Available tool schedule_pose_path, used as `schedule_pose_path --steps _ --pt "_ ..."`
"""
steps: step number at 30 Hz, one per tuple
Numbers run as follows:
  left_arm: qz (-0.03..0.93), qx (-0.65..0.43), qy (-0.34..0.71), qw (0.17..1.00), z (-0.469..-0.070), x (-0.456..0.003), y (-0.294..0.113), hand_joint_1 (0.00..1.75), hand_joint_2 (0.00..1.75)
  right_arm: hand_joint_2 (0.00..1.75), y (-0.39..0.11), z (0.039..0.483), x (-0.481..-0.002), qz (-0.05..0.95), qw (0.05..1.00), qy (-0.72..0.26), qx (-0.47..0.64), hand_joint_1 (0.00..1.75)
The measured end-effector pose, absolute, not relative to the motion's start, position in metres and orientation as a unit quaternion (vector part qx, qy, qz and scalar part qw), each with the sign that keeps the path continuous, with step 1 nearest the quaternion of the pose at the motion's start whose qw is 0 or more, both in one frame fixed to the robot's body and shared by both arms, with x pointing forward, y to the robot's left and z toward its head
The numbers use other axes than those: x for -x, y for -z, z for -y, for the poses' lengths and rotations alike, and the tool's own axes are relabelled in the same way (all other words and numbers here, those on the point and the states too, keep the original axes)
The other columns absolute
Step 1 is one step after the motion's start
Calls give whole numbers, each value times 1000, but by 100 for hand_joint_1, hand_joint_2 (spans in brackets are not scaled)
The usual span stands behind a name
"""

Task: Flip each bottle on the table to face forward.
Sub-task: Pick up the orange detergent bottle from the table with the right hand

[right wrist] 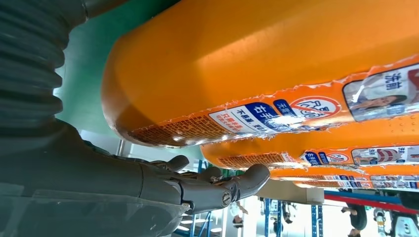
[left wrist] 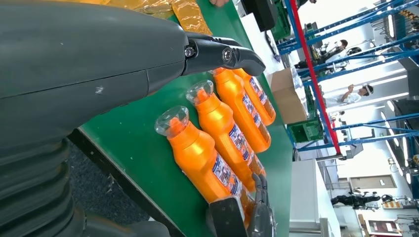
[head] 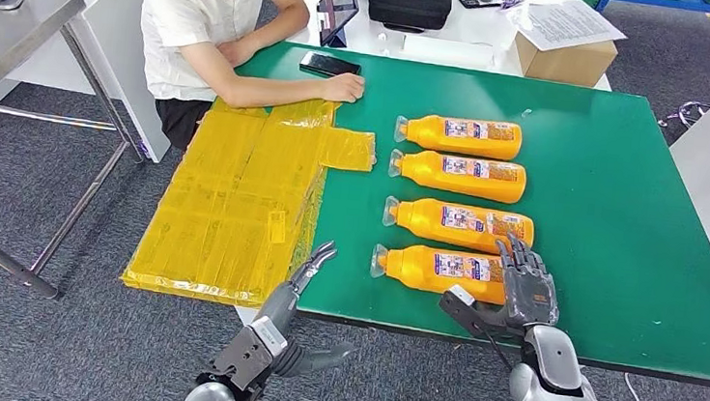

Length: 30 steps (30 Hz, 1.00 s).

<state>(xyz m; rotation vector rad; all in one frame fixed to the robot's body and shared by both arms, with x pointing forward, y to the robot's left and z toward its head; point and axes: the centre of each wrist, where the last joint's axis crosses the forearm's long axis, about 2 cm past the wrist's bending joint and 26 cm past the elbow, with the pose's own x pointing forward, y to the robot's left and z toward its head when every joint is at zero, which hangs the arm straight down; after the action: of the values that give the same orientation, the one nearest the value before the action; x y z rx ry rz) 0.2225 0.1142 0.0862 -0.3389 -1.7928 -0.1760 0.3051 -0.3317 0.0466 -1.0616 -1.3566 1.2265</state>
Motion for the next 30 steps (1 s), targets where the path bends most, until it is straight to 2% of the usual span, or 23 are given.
schedule_pose_path --steps 2,5,6,23,30 --pt "776 147 76 609 -114 -223 -86 0 175 175 -46 332 -305 558 493 -505 437 6" --pt "775 147 76 610 -114 -222 -86 0 175 175 -46 332 -305 553 500 -507 432 137" --pt "775 147 77 610 -114 -222 -86 0 175 175 -45 332 -305 551 504 -509 429 175" --pt "774 146 80 611 -115 -222 -85 0 175 175 -36 333 -295 581 564 -472 351 175" --pt "778 147 76 606 -115 -222 -85 0 175 175 -34 328 -291 625 596 -426 270 175"
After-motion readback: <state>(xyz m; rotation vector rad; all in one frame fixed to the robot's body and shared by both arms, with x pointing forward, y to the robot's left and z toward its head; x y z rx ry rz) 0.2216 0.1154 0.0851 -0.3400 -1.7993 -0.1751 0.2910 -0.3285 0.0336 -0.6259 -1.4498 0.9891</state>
